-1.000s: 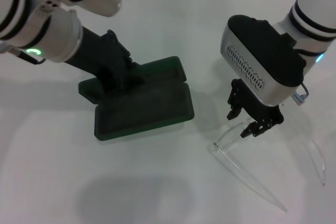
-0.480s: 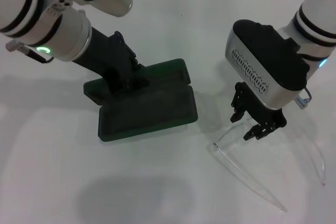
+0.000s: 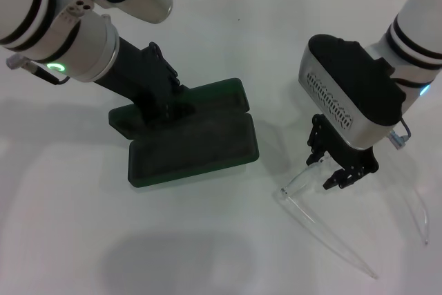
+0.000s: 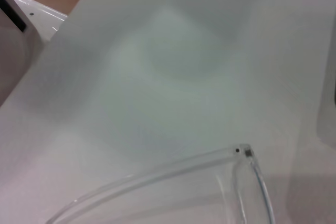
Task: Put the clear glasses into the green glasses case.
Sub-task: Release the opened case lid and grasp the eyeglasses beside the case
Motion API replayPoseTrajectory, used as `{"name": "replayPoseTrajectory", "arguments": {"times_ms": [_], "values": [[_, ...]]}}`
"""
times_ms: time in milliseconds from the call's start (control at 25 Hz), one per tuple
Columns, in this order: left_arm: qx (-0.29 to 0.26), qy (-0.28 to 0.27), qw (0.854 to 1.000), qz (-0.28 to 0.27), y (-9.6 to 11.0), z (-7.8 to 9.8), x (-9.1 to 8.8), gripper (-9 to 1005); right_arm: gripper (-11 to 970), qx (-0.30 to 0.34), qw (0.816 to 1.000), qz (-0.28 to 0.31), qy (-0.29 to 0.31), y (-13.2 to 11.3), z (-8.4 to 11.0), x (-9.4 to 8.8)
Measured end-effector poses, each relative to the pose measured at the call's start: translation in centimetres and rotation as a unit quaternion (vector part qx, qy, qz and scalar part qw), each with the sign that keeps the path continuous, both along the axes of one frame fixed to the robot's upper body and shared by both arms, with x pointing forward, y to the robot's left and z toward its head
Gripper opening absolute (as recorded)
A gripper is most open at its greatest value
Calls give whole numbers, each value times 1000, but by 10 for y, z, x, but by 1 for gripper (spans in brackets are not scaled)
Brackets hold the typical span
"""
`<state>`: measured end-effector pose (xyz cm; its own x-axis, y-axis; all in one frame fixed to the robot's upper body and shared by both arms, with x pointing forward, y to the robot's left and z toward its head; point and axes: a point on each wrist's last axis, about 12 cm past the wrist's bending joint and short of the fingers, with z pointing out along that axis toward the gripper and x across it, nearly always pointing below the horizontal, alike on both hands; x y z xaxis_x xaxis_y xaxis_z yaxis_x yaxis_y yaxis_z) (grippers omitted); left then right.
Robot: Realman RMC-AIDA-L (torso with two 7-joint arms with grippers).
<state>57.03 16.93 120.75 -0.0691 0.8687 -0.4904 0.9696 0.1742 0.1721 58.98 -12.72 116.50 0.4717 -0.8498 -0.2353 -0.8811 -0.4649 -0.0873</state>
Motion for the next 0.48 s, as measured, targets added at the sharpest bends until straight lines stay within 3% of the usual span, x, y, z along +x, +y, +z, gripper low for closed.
{"name": "replayPoseTrajectory", "arguments": {"times_ms": [480], "values": [[2, 2, 1000, -2, 0, -1, -1, 209, 304, 2, 1000, -5, -3, -1, -5, 2]]}}
